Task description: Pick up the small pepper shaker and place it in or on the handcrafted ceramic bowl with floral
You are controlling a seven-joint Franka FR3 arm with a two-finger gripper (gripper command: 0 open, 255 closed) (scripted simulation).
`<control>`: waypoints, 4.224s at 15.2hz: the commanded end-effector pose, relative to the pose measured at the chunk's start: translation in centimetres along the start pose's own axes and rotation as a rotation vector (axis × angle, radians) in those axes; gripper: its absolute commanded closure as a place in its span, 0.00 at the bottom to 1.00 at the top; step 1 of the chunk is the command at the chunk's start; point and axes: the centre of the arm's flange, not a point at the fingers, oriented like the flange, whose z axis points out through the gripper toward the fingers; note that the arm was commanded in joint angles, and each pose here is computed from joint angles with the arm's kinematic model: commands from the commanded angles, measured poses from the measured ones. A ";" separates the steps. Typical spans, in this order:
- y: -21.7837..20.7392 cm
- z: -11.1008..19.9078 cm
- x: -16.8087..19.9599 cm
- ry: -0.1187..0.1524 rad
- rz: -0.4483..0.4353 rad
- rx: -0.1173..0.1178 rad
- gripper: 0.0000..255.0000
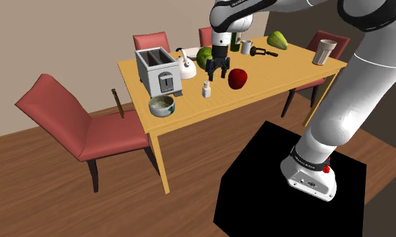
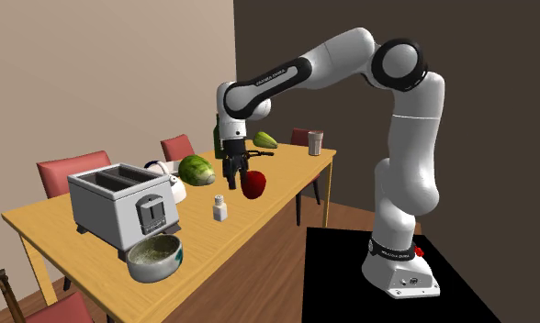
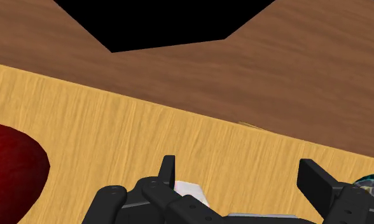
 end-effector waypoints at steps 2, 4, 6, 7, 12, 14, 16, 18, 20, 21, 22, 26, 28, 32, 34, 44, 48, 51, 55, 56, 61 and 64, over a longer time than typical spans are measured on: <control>1.3 1.5 3.6 -0.008 0.035 0.002 0.00; 2.1 2.5 6.0 -0.014 0.058 0.004 0.00; 2.9 3.5 8.4 -0.019 0.082 0.005 0.00; 3.1 3.7 8.7 -0.020 0.085 0.006 0.00; 3.0 6.3 8.7 -0.020 0.085 0.006 0.00; 3.0 7.7 8.6 -0.020 0.085 0.006 0.00; 3.0 7.7 8.6 -0.020 0.085 0.006 0.00; 3.0 7.7 8.6 -0.020 0.085 0.006 0.00; 3.0 7.7 8.6 -0.020 0.085 0.006 0.00; 3.0 7.7 8.6 -0.020 0.085 0.006 0.00; 3.0 7.7 8.6 -0.020 0.085 0.006 0.00; 3.0 7.7 8.6 -0.020 0.085 0.006 1.00; 3.0 7.7 8.6 -0.020 0.085 0.006 1.00; 3.0 7.7 8.6 -0.020 0.085 0.006 1.00; 2.9 6.6 8.5 -0.020 0.085 0.006 1.00; 2.0 1.5 7.8 -0.020 0.085 0.006 1.00; 1.6 -0.6 7.5 -0.020 0.085 0.006 1.00; 1.4 -2.1 7.3 -0.020 0.085 0.006 1.00; 1.0 -4.2 7.0 -0.020 0.085 0.006 1.00; 0.9 -4.7 6.9 -0.020 0.085 0.006 1.00; 0.5 -7.1 6.6 -0.020 0.085 0.006 1.00; -3.4 -6.8 7.0 -0.020 0.085 0.006 1.00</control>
